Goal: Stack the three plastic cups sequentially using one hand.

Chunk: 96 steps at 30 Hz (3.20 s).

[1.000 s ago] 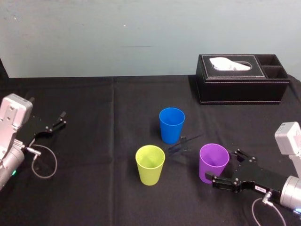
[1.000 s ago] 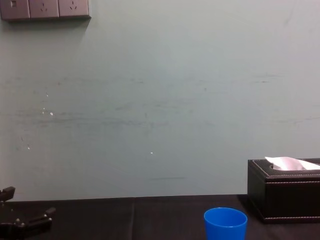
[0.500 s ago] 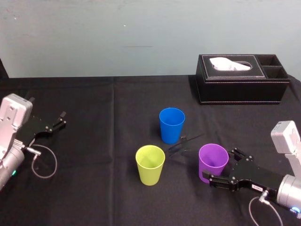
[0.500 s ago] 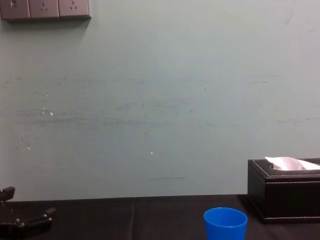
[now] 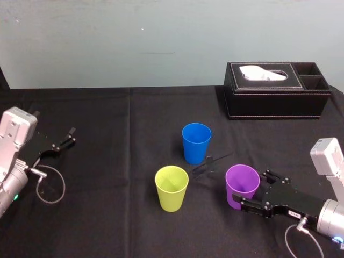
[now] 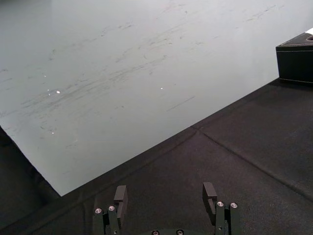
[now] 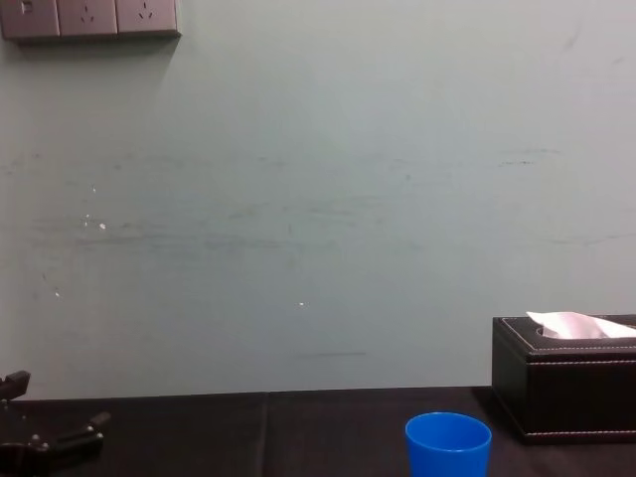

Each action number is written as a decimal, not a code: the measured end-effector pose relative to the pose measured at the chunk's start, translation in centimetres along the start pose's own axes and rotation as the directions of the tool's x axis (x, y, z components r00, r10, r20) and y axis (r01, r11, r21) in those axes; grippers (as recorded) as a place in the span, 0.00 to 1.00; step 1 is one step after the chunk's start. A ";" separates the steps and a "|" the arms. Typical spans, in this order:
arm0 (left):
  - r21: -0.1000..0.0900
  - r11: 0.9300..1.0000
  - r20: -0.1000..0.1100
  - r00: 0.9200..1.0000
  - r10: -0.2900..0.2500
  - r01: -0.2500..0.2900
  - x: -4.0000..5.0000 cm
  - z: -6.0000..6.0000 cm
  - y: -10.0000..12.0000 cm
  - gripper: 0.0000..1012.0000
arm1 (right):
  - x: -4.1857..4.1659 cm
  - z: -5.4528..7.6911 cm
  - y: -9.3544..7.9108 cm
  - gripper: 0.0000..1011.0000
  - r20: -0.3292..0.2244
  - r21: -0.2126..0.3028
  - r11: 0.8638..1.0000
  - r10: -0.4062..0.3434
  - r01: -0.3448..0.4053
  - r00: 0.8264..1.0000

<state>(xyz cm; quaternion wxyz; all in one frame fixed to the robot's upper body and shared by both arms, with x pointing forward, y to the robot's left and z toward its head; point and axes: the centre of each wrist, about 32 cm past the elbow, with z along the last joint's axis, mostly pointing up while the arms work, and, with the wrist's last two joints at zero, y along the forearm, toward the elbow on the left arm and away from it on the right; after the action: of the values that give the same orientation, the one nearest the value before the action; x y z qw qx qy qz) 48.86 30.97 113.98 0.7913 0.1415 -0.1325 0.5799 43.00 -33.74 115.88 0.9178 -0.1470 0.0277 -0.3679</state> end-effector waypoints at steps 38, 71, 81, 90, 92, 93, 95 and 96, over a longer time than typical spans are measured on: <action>0.000 1.000 0.000 1.000 0.000 0.000 0.00 0.0 0.0 1.00 | -0.10 0.2 -0.1 0.72 0.001 0.006 1.000 0.000 0.000 1.000; 0.000 1.000 0.000 1.000 0.000 0.000 0.00 0.0 0.0 1.00 | 0.76 10.4 3.5 0.72 -0.002 0.167 0.982 -0.088 0.087 0.996; 0.000 1.000 0.000 1.000 0.000 0.000 0.00 0.0 0.0 1.00 | 0.99 11.3 6.1 0.72 -0.015 0.160 0.983 -0.086 0.088 0.996; 0.000 1.000 0.000 1.000 0.000 0.000 0.00 0.0 0.0 1.00 | 0.98 11.1 7.9 0.72 -0.025 0.132 0.987 -0.084 0.086 0.996; 0.000 1.000 0.000 1.000 0.000 0.000 0.00 0.0 0.0 1.00 | 1.01 11.0 8.2 0.72 -0.026 0.125 0.988 -0.085 0.088 0.996; 0.000 1.000 0.000 1.000 0.000 0.000 0.00 0.0 0.0 1.00 | 1.02 10.9 8.3 0.72 -0.026 0.123 0.989 -0.085 0.088 0.996; 0.000 1.000 0.000 1.000 0.000 0.000 0.00 0.0 0.0 1.00 | 1.06 10.9 8.4 0.72 -0.028 0.119 0.989 -0.086 0.089 0.996; 0.000 1.000 0.000 1.000 0.000 0.000 0.00 0.0 0.0 1.00 | 1.12 10.8 8.6 0.72 -0.028 0.115 0.989 -0.088 0.091 0.996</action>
<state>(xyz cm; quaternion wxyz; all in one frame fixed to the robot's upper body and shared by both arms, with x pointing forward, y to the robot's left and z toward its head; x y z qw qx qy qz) 48.86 30.96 113.98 0.7913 0.1415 -0.1324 0.5799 51.23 -25.95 123.74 0.9070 -0.0900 0.0101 -0.4112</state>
